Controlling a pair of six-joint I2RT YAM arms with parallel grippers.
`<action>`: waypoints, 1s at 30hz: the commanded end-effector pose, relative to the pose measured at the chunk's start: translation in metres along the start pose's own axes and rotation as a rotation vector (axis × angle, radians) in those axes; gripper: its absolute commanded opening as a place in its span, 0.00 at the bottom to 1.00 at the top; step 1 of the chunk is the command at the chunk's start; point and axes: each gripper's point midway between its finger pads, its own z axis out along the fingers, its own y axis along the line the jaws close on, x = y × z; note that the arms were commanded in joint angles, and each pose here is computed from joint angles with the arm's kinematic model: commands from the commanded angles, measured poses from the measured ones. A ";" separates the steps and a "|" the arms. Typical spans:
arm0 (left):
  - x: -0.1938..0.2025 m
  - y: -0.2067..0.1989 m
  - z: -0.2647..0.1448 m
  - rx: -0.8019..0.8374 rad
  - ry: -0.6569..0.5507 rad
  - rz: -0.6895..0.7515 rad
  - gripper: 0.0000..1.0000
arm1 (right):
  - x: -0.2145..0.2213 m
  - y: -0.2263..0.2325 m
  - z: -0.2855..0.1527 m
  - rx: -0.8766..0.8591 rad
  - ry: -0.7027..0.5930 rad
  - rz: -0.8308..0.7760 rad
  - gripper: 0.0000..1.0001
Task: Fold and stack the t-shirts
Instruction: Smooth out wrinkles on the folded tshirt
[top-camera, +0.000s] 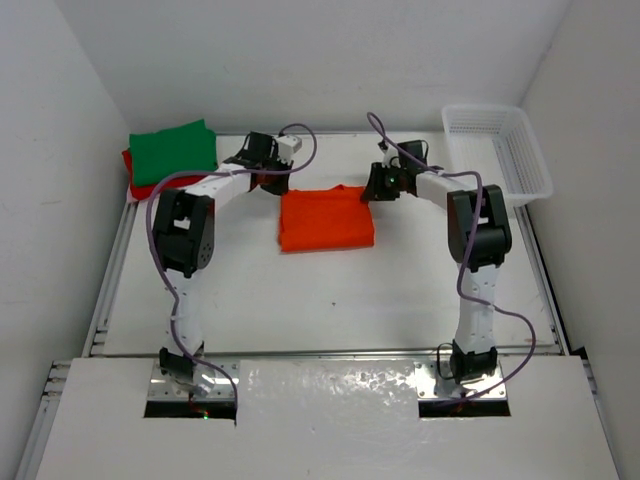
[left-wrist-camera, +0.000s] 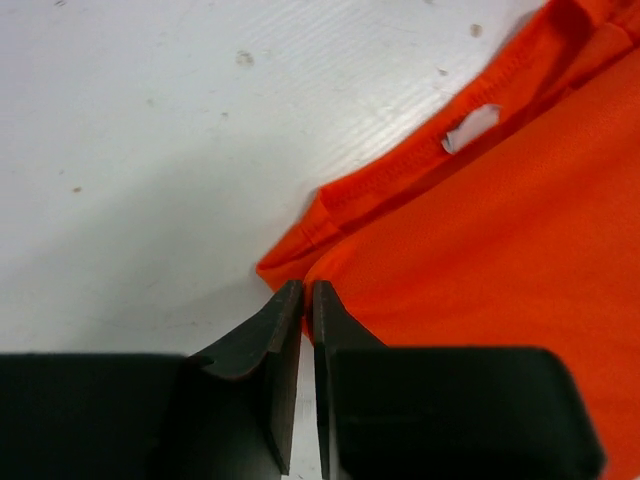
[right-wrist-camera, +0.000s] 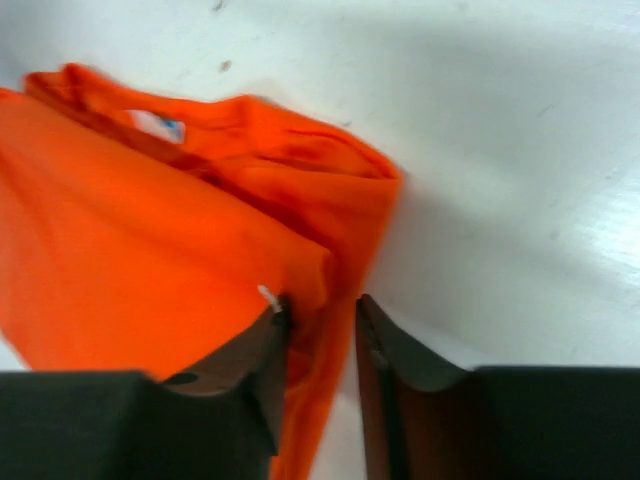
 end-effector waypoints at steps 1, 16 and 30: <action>-0.027 0.029 0.000 -0.132 -0.074 -0.017 0.09 | -0.025 -0.011 0.003 0.073 -0.022 -0.020 0.34; -0.163 0.076 -0.134 -0.417 -0.344 0.028 0.94 | -0.050 0.008 -0.058 0.161 -0.022 -0.072 0.71; 0.035 -0.061 -0.064 0.166 -0.038 -0.421 1.00 | 0.028 0.020 -0.045 0.091 0.067 0.089 0.68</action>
